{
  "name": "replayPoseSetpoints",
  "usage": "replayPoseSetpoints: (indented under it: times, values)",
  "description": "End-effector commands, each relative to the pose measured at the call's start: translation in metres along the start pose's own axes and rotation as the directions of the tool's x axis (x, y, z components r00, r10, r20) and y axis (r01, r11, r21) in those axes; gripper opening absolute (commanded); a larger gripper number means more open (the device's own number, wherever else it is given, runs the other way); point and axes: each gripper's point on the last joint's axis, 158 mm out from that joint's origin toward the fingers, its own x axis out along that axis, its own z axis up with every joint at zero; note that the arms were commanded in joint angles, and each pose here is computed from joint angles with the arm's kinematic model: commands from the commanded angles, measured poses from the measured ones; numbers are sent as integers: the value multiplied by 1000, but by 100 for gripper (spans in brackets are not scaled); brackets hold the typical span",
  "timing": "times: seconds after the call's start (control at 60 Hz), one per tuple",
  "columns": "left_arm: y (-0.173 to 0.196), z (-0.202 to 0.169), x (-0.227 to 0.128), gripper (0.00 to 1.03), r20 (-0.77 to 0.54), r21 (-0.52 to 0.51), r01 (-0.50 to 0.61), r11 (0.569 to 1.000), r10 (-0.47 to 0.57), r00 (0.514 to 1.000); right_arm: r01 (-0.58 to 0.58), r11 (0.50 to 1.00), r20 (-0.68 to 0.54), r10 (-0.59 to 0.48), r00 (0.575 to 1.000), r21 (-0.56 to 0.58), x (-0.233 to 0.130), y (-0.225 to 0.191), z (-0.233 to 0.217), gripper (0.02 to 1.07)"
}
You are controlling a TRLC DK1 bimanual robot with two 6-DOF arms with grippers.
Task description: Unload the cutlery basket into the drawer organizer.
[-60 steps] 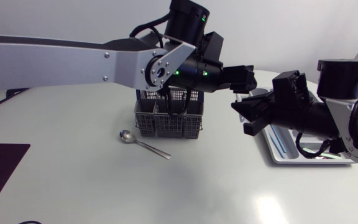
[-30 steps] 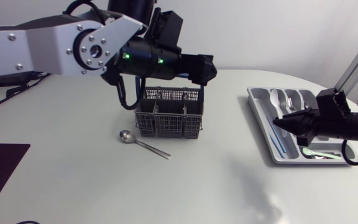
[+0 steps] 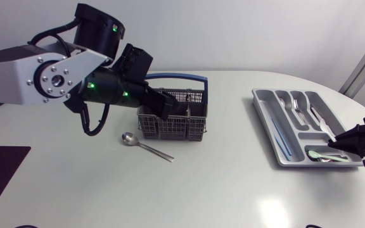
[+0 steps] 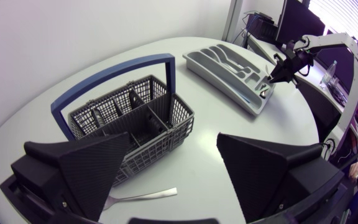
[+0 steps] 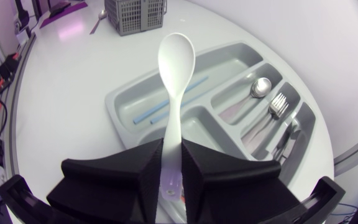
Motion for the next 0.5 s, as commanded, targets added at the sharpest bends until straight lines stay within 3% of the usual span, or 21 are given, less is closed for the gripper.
replayPoseSetpoints:
  times: [0.0,0.133,0.267,0.4,0.483]
  values:
    - [6,-15,-3,99,-23,23,-15,1000,16,1000,-19,995,-38,16,999,-96,2,-6,-20,8]
    - [11,-22,-11,99,-33,27,-26,999,26,999,-48,977,-130,21,991,-209,1,-6,-45,8]
    - [14,-35,-15,99,-62,38,-31,999,33,998,-33,944,-231,-46,972,-327,8,-20,-70,8]
    - [13,-45,-19,99,-80,52,-28,998,32,996,-63,924,-292,-54,955,-377,8,-23,-78,9]
    - [13,-52,-22,99,-94,61,-29,998,35,995,-90,918,-326,-44,944,-386,8,-23,-81,16]
